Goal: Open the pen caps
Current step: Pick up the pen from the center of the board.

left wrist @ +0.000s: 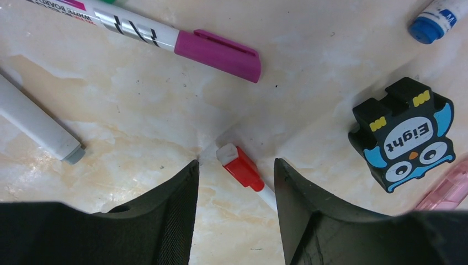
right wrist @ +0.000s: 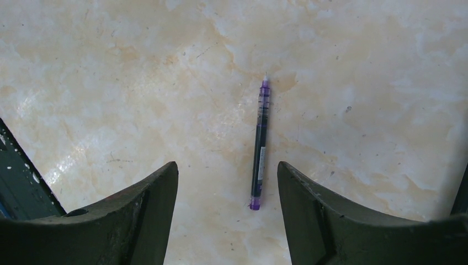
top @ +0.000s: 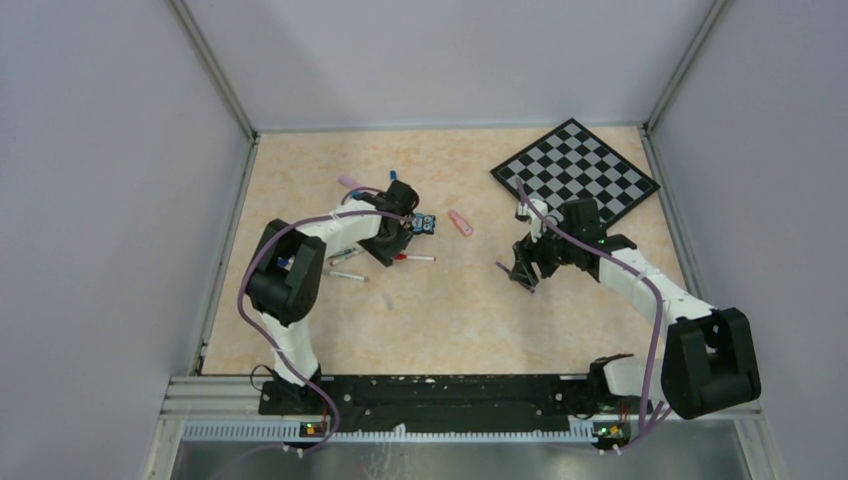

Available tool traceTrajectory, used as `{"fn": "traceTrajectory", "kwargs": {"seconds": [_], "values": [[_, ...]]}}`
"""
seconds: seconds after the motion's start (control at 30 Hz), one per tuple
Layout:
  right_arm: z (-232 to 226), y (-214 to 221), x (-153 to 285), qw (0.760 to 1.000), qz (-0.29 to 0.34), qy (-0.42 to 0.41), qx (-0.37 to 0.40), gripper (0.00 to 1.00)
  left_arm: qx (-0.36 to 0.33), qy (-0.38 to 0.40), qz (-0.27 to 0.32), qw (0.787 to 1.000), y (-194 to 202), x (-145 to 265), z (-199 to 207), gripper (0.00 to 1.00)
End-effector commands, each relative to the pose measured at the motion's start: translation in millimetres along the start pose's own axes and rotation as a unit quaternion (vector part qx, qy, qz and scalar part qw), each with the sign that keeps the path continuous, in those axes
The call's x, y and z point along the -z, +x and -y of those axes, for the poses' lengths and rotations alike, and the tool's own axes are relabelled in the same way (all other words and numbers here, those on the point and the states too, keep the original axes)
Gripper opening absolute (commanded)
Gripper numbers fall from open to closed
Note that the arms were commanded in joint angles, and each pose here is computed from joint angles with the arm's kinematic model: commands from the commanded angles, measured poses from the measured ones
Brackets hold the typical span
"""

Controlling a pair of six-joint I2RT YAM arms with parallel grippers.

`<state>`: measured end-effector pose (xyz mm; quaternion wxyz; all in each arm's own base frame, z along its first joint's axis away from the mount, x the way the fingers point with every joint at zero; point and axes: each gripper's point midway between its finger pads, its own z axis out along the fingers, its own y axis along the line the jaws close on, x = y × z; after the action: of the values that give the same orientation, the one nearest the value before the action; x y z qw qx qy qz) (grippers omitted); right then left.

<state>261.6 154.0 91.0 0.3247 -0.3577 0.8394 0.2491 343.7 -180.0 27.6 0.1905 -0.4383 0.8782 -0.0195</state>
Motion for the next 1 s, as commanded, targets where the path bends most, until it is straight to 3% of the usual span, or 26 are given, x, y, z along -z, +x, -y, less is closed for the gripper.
{"fn": "traceTrajectory", "kwargs": {"seconds": [0.0,0.27,0.47,0.57,0.8,0.97], "values": [[5.2,-27.1,10.6,0.999,0.034,0.014,0.027,0.65,0.011,-0.014,-0.006,1.0,-3.3,-0.1,3.8,0.55],[4.3,-27.5,11.3,0.999,0.035,0.014,0.028,0.65,0.01,-0.044,-0.056,0.997,11.2,-10.6,-0.8,0.39],[3.5,-29.0,12.3,0.999,0.038,0.013,0.028,0.65,0.006,-0.063,-0.056,0.996,9.4,-15.3,-6.0,0.22],[1.5,-29.1,12.5,0.999,0.039,0.008,0.03,0.65,0.0,-0.057,-0.044,0.997,2.4,-12.1,-4.6,0.2],[-20.3,-33.8,15.7,0.996,0.055,-0.049,0.046,0.65,-0.035,0.002,-0.028,0.999,-10.9,13.9,9.9,0.13],[-62.0,-43.5,28.2,0.981,0.093,-0.156,0.07,0.67,-0.082,0.115,-0.042,0.989,-7.0,49.5,24.4,0.09]]}}
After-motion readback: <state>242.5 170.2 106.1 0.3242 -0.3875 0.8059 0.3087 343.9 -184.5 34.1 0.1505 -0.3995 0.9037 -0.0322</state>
